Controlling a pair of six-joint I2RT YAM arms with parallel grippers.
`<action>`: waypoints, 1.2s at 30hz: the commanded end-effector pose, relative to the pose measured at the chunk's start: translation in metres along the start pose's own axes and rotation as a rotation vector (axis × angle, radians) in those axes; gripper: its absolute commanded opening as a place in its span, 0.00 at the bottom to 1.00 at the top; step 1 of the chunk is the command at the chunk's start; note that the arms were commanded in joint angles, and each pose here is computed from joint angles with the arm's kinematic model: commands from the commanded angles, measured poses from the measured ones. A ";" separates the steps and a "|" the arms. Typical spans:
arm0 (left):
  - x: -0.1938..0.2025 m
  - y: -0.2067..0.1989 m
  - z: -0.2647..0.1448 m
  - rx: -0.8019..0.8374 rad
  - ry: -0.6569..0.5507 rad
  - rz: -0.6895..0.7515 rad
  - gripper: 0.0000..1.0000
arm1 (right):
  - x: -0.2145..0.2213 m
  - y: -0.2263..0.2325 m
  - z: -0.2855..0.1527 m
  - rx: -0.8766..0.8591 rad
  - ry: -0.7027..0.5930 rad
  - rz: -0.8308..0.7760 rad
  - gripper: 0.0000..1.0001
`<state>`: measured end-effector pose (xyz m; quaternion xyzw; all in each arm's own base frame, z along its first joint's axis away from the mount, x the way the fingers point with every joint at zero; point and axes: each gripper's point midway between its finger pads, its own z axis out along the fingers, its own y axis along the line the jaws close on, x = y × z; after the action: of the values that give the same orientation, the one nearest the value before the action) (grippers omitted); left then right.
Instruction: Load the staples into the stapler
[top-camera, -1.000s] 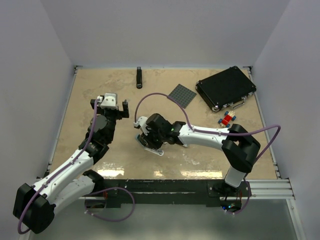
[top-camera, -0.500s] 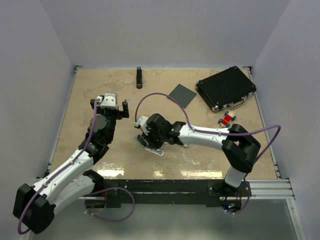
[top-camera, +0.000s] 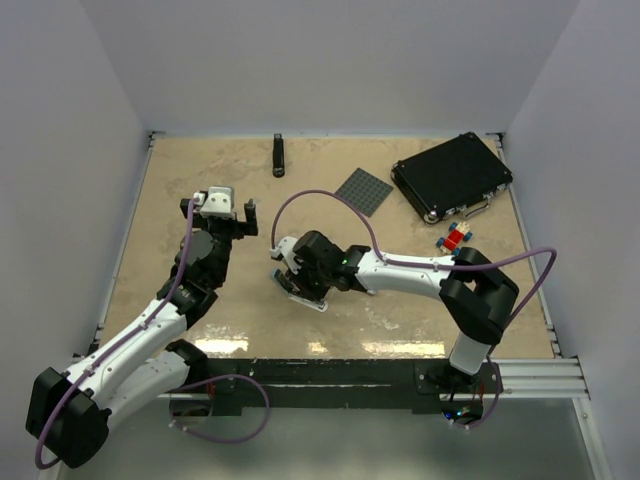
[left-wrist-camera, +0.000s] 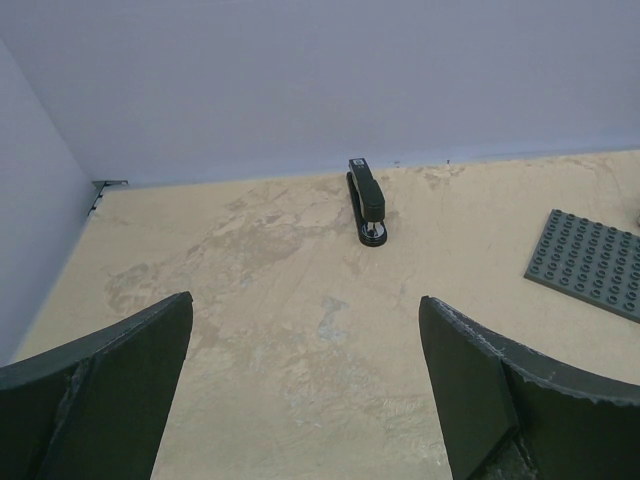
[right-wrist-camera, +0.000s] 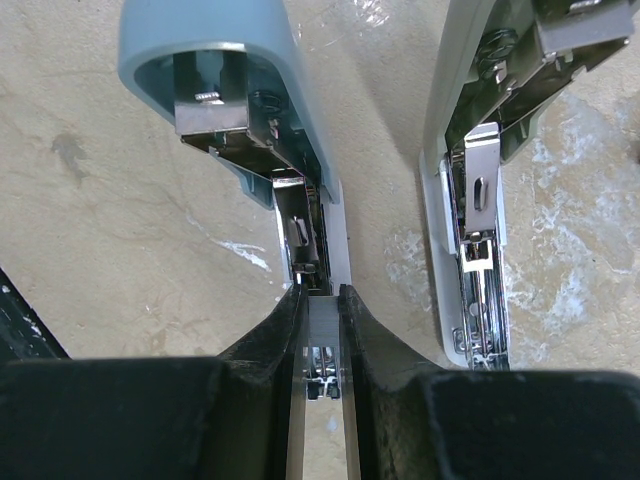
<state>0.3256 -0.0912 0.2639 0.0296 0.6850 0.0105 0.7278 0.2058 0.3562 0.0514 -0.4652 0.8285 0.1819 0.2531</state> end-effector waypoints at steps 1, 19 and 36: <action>-0.010 0.000 -0.002 0.002 -0.043 -0.023 1.00 | -0.018 0.004 -0.008 -0.007 -0.053 -0.019 0.09; -0.009 0.000 -0.001 0.000 -0.041 -0.022 1.00 | -0.031 0.009 -0.014 -0.032 -0.086 -0.023 0.09; -0.011 0.000 -0.001 0.000 -0.043 -0.020 1.00 | -0.017 0.005 -0.006 -0.017 -0.050 -0.019 0.09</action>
<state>0.3255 -0.0912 0.2641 0.0294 0.6848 0.0103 0.7281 0.2037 0.3623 0.0597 -0.4678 0.8230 0.1981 0.2543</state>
